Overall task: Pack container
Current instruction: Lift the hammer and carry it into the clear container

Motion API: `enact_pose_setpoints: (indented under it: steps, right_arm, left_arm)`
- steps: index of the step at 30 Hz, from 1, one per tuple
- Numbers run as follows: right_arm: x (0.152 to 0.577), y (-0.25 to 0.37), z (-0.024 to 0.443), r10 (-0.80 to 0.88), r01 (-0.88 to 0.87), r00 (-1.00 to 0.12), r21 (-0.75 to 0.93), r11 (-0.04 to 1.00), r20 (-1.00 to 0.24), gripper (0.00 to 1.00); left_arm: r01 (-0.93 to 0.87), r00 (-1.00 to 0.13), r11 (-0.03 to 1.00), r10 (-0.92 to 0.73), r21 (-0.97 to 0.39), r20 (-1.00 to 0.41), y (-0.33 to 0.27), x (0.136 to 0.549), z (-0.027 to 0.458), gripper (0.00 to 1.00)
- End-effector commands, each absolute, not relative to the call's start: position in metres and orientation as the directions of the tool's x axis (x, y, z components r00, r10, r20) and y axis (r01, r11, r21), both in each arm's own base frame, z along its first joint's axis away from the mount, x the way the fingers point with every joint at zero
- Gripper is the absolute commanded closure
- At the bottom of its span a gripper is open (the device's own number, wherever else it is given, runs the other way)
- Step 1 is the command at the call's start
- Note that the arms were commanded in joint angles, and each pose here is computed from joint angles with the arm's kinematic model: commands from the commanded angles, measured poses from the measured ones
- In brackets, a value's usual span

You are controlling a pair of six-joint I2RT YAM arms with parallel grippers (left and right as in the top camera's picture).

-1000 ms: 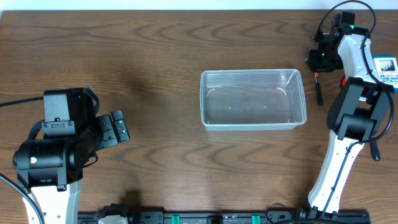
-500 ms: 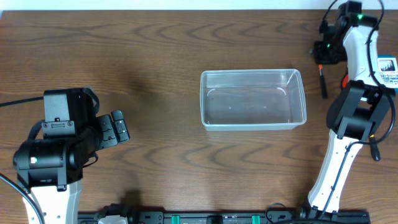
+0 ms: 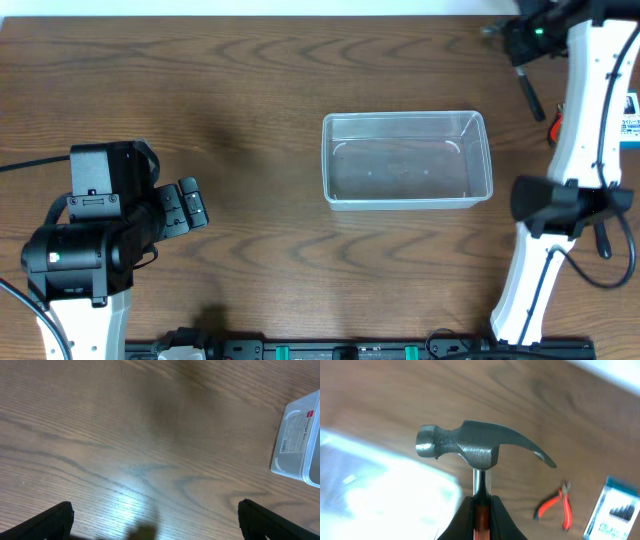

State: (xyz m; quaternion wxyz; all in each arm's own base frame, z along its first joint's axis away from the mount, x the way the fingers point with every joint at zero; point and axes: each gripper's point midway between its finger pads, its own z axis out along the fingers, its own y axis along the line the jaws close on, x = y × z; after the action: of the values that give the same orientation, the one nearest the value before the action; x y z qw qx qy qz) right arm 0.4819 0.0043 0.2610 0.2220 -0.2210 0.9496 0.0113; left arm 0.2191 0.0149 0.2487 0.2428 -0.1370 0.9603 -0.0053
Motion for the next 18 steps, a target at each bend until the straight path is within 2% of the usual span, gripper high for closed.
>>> enact_pose_setpoints:
  steps: [1,8,18]
  right_arm:
    - [0.462,0.060,0.295,-0.617,-0.635,-0.630,-0.144,0.759,-0.472,0.99]
    - [0.443,0.136,0.282,-0.748,-0.766,-0.519,-0.164,0.622,-0.414,0.99]
    - [0.400,0.192,0.223,-0.847,-0.861,-0.483,-0.060,0.506,-0.222,0.99]
  left_arm:
    - [-0.275,-0.834,0.958,-0.281,-0.084,-0.475,0.016,0.221,0.254,0.02]
    - [-0.274,-0.833,0.958,-0.280,-0.085,-0.477,0.016,0.222,0.254,0.02]
    - [-0.274,-0.834,0.958,-0.280,-0.085,-0.476,0.016,0.221,0.254,0.02]
